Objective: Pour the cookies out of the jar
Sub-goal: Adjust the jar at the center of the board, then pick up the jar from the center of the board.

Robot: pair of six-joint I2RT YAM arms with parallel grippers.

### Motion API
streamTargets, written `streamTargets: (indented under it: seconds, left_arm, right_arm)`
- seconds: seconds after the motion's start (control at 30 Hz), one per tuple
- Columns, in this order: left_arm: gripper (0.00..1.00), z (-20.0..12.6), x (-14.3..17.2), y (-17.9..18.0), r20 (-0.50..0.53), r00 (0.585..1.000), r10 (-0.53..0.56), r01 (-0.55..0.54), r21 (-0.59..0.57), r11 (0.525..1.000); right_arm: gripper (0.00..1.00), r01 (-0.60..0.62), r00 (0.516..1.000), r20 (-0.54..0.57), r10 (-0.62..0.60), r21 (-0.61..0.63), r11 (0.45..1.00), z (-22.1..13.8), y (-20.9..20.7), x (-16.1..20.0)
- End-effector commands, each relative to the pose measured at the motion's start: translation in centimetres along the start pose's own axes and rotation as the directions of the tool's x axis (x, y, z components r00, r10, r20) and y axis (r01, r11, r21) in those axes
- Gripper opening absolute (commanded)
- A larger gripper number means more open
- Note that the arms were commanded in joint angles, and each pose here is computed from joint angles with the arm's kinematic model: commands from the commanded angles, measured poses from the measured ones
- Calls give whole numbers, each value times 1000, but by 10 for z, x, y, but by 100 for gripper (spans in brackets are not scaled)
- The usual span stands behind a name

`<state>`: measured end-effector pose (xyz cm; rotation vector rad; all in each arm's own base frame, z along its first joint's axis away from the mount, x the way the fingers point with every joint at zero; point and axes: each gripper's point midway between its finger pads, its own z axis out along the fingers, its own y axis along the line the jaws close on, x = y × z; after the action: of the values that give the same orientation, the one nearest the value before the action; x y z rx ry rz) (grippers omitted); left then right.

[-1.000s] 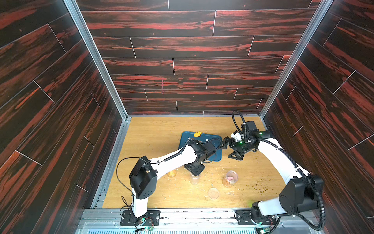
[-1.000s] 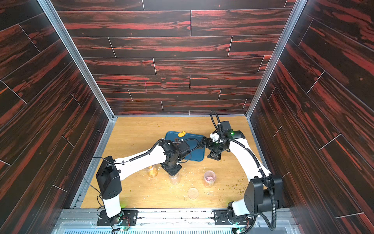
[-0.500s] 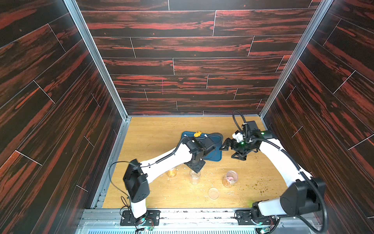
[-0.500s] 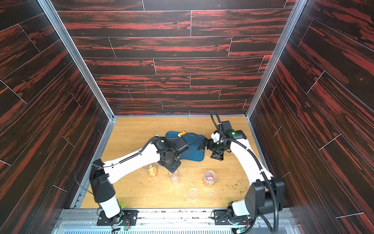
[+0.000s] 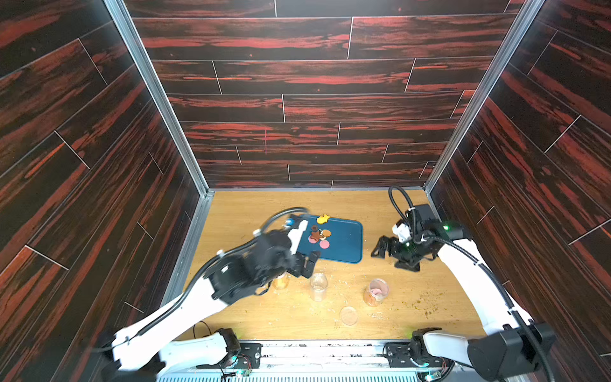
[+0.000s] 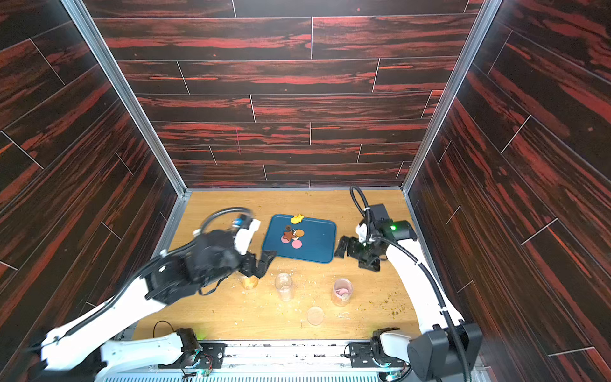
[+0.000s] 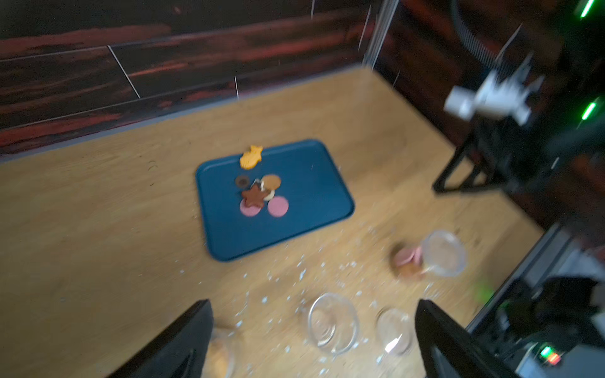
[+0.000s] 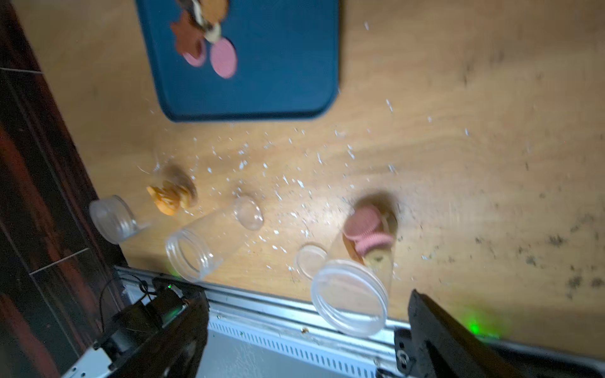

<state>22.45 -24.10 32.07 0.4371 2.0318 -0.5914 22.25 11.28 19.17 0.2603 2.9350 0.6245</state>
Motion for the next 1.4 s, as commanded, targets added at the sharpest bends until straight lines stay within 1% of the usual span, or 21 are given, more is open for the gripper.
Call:
streamTargets:
  seconds: [0.0, 0.13, 0.23, 0.37, 0.47, 0.6, 0.8, 1.17, 1.3, 1.37]
  left_arm:
    - [100, 0, -29, -8, 157, 977, -144, 134, 70, 988]
    - [100, -1, -23, 1, 116, 987, -106, 106, 12, 994]
    - [100, -2, -19, 3, 81, 994, -75, 76, -9, 997]
    - [100, -3, -18, 5, 82, 994, -73, 74, -16, 997]
    - [100, -4, -17, 5, 85, 994, -71, 72, -10, 997]
    - [100, -5, -17, 6, 81, 995, -61, 62, -12, 998]
    - [100, -8, -14, 12, 81, 995, -62, 65, -28, 997]
    - [100, -11, -6, 21, 91, 991, -95, 100, -50, 994]
    - [100, -10, -6, 22, 92, 990, -104, 109, -49, 993]
    - [100, -9, -5, 22, 93, 990, -108, 113, -51, 992]
  right_arm:
    - [99, -47, 995, -84, 50, 29, 998, 5, -15, 35]
    - [99, -77, 988, -129, 82, 46, 996, 22, -25, 50]
    - [98, -64, 987, -140, 73, 67, 996, 32, -25, 52]
    - [97, -22, 986, -161, 43, 132, 991, 47, -27, 53]
    - [95, 2, 989, -147, 23, 170, 985, 51, -27, 48]
    - [90, 24, 988, -156, 9, 210, 977, 60, -31, 43]
    - [85, 78, 984, -177, -32, 259, 963, 67, -29, 39]
    - [85, 132, 971, -230, -63, 297, 946, 78, -30, 47]
    - [80, 149, 969, -234, -76, 314, 938, 75, -31, 47]
    - [79, 157, 969, -233, -82, 325, 933, 72, -33, 48]
